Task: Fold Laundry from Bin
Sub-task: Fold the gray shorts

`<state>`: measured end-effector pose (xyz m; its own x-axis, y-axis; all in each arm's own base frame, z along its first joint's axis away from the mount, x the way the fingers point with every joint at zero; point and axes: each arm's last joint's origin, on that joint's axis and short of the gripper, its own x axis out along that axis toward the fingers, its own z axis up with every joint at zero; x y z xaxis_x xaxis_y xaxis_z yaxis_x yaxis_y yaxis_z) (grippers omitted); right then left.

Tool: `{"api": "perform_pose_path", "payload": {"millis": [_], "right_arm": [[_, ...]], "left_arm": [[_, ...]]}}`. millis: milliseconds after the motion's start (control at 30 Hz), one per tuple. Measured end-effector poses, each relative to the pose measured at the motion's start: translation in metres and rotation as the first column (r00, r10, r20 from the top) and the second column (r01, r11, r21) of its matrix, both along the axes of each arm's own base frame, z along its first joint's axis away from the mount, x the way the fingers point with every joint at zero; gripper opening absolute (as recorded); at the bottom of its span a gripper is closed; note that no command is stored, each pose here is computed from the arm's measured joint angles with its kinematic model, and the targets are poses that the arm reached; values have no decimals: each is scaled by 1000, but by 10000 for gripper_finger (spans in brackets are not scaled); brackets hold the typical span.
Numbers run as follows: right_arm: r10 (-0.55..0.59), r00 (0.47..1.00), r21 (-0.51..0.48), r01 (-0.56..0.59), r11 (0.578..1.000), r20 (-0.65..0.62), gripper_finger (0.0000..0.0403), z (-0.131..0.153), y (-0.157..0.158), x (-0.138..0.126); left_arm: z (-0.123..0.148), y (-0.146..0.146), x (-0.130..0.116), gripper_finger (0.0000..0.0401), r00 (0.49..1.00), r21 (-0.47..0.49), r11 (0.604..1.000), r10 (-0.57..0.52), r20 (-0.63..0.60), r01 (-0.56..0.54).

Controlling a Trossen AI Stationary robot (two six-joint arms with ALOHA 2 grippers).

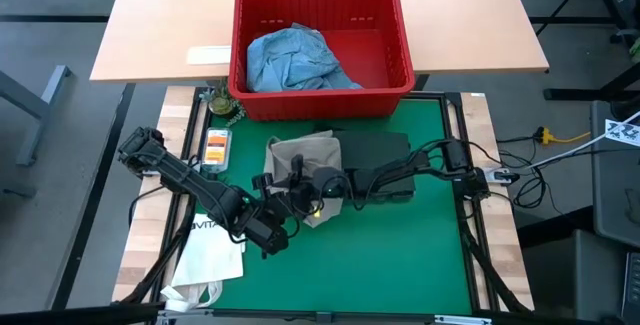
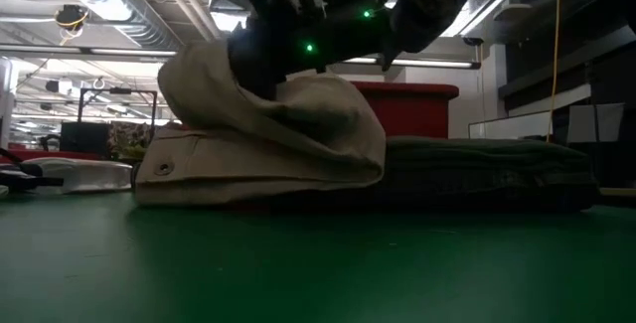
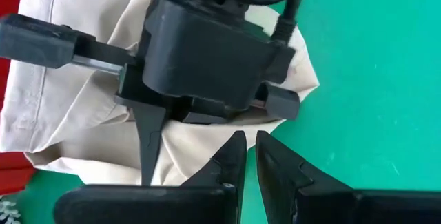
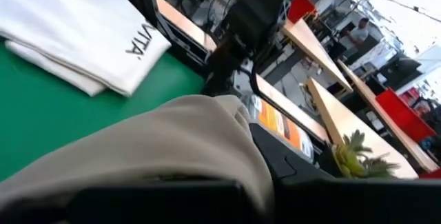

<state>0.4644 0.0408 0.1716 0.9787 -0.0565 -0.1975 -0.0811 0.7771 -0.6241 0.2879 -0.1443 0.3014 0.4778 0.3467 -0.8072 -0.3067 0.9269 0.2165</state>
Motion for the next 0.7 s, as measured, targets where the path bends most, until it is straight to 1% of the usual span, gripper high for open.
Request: {"api": "perform_pose_path", "payload": {"millis": [133,233,367,500,600,700], "right_arm": [[-29,999,-10,29,1000,-13,6,-1,-2,0],[-31,999,-12,31,999,-12,25,-1,-2,0],[-48,999,-14,47,999,-13,82,-1,-2,0],[-103,995,-24,102,994,-11,144,-1,-4,-1],[-125,992,-29,125,992,-10,179,-1,-4,-1],[-123,992,-29,123,992,-9,202,-1,-3,-1]], "left_arm": [[0,0,0,31,1000,0,1000,0,1,0],[0,0,0,31,1000,0,1000,-1,1,1],[0,0,0,31,1000,1,1000,-1,1,1],[0,0,0,31,1000,0,1000,0,2,0],[0,0,0,31,1000,0,1000,0,2,0],[0,0,0,31,1000,-1,1000,1,2,-1]]}}
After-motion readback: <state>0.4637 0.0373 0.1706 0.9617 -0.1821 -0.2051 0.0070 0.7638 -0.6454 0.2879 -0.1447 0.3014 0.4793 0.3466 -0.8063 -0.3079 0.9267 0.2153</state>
